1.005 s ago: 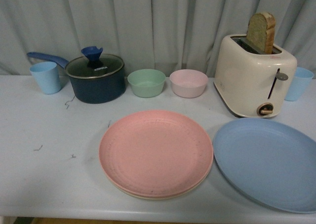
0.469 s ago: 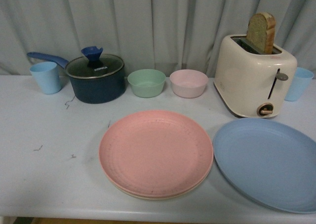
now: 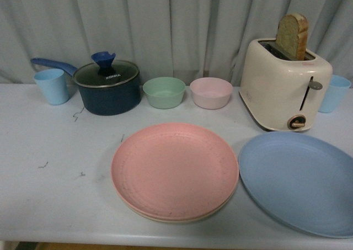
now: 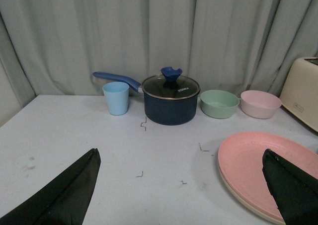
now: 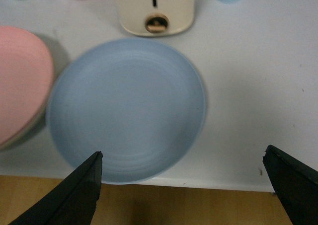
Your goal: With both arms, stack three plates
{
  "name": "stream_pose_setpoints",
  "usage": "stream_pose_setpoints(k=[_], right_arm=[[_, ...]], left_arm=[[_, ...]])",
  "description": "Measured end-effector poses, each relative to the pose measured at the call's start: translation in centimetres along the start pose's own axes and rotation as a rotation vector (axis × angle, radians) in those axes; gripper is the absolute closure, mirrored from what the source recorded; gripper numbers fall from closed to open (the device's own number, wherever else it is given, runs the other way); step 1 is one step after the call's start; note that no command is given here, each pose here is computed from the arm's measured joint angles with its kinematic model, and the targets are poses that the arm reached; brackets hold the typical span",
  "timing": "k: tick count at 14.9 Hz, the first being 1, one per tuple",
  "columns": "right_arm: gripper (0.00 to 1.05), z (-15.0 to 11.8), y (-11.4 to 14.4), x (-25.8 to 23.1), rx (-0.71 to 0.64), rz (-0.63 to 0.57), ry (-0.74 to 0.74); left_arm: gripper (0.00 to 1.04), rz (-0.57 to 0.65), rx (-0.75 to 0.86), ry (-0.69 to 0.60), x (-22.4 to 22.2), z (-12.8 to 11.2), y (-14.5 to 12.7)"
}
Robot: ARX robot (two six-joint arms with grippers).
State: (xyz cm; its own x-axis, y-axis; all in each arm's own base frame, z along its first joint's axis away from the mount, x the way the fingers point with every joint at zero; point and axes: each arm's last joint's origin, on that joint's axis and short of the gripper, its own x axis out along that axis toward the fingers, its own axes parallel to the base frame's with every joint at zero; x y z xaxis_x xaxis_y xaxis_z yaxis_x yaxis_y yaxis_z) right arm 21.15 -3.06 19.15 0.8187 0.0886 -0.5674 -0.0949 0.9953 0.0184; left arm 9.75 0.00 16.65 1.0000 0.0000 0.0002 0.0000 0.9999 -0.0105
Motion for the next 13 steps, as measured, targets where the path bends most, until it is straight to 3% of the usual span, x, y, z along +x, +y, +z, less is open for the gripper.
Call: stream_pose_setpoints(k=[1,3,7,11,13], right_arm=[[0.06,0.9,-2.3,5.3,0.045,-0.023,0.144],[0.06,1.1,-3.9,10.8,0.069,-0.022,0.242],[0.06,-1.1,-4.7,15.2,0.094,-0.055,0.347],[0.07,-0.9,-5.0,17.5,0.091,-0.098,0.356],[0.28,-1.3,-4.8,18.8,0.083,-0.124,0.372]], left_arm=[[0.07,0.0,0.0,0.0,0.0,0.0,0.0],[0.07,0.0,0.0,0.0,0.0,0.0,0.0],[0.07,0.0,0.0,0.0,0.0,0.0,0.0],[0.07,0.0,0.0,0.0,0.0,0.0,0.0],[0.07,0.0,0.0,0.0,0.0,0.0,0.0]])
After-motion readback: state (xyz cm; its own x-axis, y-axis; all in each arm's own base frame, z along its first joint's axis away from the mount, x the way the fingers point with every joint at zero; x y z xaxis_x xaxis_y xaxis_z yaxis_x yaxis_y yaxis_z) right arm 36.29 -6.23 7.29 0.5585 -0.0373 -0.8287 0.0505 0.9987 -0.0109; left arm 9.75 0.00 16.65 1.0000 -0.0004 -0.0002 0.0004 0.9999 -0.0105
